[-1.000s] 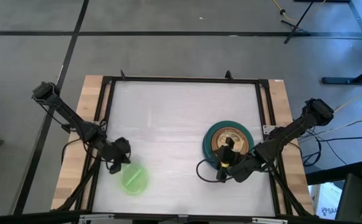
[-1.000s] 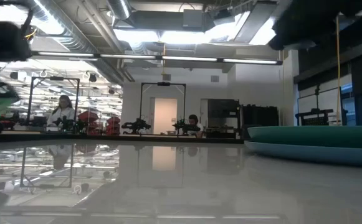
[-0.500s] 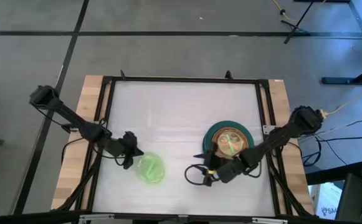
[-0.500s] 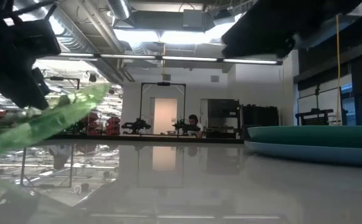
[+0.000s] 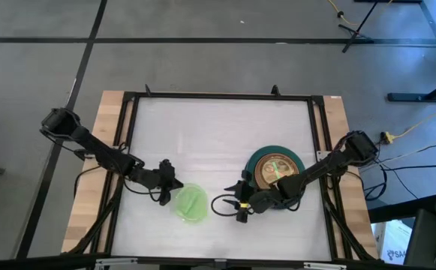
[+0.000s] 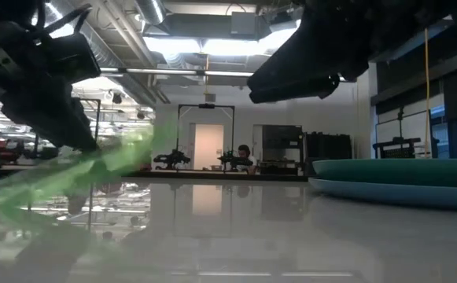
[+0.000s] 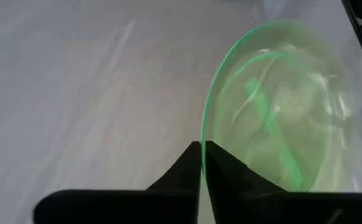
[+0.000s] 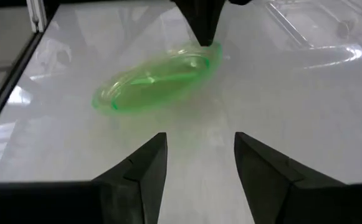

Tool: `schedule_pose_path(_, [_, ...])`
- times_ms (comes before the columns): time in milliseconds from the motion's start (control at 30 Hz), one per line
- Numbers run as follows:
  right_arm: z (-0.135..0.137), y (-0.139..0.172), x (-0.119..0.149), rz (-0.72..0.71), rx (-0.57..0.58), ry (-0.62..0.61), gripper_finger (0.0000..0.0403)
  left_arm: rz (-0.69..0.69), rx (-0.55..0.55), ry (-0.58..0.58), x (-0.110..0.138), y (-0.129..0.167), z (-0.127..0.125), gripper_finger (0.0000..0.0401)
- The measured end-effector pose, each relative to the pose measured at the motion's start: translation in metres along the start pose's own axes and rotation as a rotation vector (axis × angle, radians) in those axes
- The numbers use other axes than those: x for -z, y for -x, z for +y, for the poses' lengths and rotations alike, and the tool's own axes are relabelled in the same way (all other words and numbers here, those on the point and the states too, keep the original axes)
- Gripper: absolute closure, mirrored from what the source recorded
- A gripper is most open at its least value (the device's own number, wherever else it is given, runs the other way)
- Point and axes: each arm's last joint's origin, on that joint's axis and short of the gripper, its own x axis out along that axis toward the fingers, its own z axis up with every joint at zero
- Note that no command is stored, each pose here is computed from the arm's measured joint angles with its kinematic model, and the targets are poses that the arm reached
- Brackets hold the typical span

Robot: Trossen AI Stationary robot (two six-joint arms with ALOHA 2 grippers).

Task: Stack plastic plates
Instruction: Stack the light green plate on top of the light green plate

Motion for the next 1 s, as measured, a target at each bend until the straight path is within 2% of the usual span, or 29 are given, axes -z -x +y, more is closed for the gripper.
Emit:
schedule_pose_path(233, [0.005,0.000,-0.005,-0.044,-0.085,0.077,0.0226,-0.019,0.023,0.030,-0.006,-0.005,0.003,0.0309])
schedule_pose_path(433, [0.014,-0.014,0.001,-0.112,-0.199,0.219,0.0226,-0.012,0.027,0.002,-0.004,-0.004,0.001,0.0260])
schedule_pose_path(533, [0.020,-0.027,0.007,-0.108,-0.238,0.291,0.0226,-0.050,0.047,-0.044,-0.003,-0.002,-0.006,0.0253])
schedule_pose_path(733, [0.036,-0.055,0.008,-0.061,-0.225,0.488,0.0226,-0.207,0.150,-0.176,-0.005,0.009,-0.031,0.0260])
schedule_pose_path(867, [0.047,-0.072,0.003,-0.028,-0.213,0.652,0.0226,-0.263,0.141,-0.217,-0.002,0.015,-0.039,0.0268])
schedule_pose_path(1000, [0.051,-0.089,0.002,0.028,-0.190,0.745,0.0226,-0.272,0.146,-0.230,0.000,0.017,-0.043,0.0273])
